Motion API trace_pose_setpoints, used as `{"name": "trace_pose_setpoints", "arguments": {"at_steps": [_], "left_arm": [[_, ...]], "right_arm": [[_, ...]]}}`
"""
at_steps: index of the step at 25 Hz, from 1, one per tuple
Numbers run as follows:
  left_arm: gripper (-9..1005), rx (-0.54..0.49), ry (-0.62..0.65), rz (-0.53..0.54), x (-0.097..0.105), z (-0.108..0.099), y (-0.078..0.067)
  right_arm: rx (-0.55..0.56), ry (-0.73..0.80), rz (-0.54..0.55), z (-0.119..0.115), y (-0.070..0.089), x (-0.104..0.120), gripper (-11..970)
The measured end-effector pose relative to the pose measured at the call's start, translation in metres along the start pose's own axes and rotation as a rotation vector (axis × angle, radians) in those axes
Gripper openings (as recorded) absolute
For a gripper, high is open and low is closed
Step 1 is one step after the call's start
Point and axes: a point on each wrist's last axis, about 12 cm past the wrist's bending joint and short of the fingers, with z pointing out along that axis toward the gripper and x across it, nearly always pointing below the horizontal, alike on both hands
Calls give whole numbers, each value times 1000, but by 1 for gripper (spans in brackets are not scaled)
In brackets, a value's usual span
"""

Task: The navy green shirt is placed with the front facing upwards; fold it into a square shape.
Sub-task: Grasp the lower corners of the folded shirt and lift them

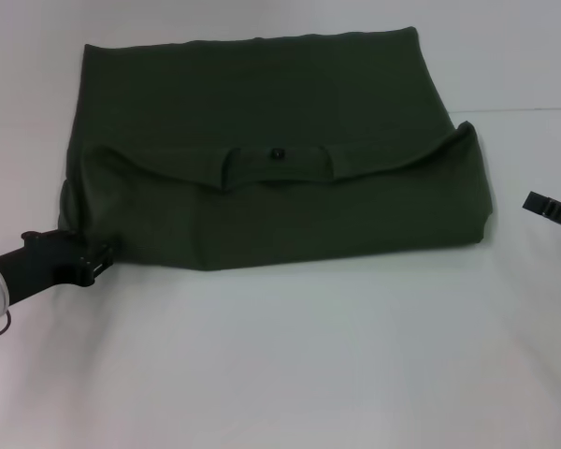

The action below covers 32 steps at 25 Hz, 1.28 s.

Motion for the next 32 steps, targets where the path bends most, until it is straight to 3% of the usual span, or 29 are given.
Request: {"name": "trace_pose_setpoints", "arguments": {"at_steps": [13, 20, 24, 28, 32], "left_arm": [[57, 3, 3, 19, 0, 1, -1], [58, -5, 1, 17, 0, 0, 1], [58, -10, 1, 14, 1, -1, 1], [58, -10, -1, 15, 0, -1, 2], [58, -7, -6, 14, -2, 0, 2]], "right_arm": [[-4, 13, -4, 1, 1, -2, 838], [1, 152, -20, -8, 9, -39, 838], [61, 256, -121, -10, 18, -64, 838], [66, 287, -251, -5, 19, -65, 837], [30, 293, -355, 4, 24, -48, 837]]}}
